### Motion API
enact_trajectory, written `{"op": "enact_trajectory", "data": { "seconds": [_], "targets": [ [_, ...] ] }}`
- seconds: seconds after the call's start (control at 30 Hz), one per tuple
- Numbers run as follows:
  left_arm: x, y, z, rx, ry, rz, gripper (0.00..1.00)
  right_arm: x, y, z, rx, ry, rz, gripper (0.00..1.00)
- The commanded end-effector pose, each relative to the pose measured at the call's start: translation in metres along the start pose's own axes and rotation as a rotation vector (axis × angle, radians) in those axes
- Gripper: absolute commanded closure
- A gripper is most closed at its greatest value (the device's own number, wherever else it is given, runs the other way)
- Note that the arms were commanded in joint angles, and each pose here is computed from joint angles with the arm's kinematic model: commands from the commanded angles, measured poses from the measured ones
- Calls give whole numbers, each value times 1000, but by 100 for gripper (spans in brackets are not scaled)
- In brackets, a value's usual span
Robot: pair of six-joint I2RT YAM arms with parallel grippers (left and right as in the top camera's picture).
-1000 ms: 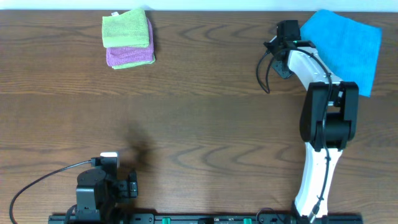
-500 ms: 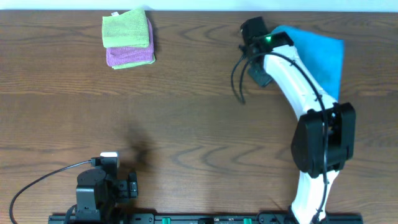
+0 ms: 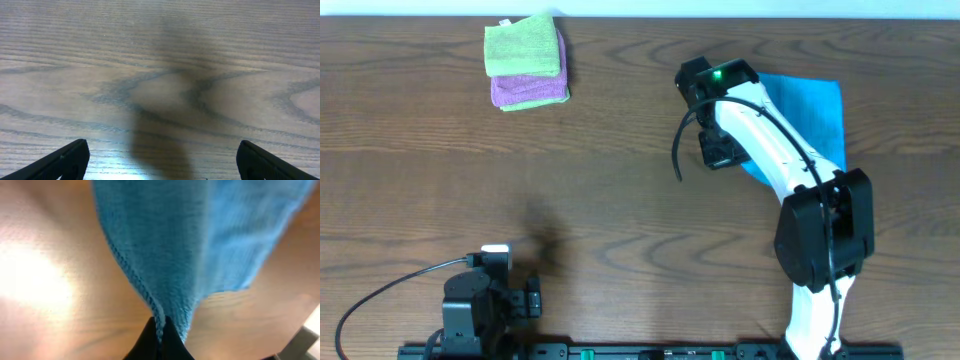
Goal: Fold the cloth
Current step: 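Drag the blue cloth with the right gripper toward the table center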
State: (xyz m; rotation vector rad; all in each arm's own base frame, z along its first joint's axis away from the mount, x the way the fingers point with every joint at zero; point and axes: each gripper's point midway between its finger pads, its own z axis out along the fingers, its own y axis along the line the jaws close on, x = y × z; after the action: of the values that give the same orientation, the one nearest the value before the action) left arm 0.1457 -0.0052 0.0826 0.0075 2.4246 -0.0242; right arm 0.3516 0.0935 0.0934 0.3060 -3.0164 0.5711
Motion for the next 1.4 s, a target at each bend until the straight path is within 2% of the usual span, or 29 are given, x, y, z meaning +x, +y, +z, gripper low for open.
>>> {"op": "enact_trajectory", "data": {
  "seconds": [0.0,0.07,0.1,0.2,0.23,0.37,0.53,0.6,0.67,0.8,0.9,1.13,1.27,1.37],
  "targets": [
    [2,2,1,-10,4,10,5,23,43,1,-219,90,-258,99],
    [2,2,1,-10,4,10,5,42,51,1,-255,151,-334,99],
    [2,2,1,-10,4,10,5,48,38,6,-159,183,-280,98],
    [2,2,1,-10,4,10,5,56,-13,9,217,179,130,99],
    [2,2,1,-10,4,10,5,60,-14,10,247,182,163,99],
    [2,2,1,-10,4,10,5,71,21,18,85,247,-76,99],
    [2,2,1,-10,4,10,5,75,79,20,-209,252,-257,99],
    [2,2,1,-10,4,10,5,79,87,17,-247,251,-326,99],
    [2,2,1,-10,4,10,5,81,70,19,-143,268,-283,99],
    [2,2,1,-10,4,10,5,95,4,12,230,318,-120,99],
    [2,2,1,-10,4,10,5,92,-27,13,392,263,14,99],
    [2,2,1,-10,4,10,5,99,-64,25,503,260,174,99],
    [2,2,1,-10,4,10,5,107,-77,32,506,272,296,98],
    [2,2,1,-10,4,10,5,107,-85,34,442,217,396,99]
  ]
}}
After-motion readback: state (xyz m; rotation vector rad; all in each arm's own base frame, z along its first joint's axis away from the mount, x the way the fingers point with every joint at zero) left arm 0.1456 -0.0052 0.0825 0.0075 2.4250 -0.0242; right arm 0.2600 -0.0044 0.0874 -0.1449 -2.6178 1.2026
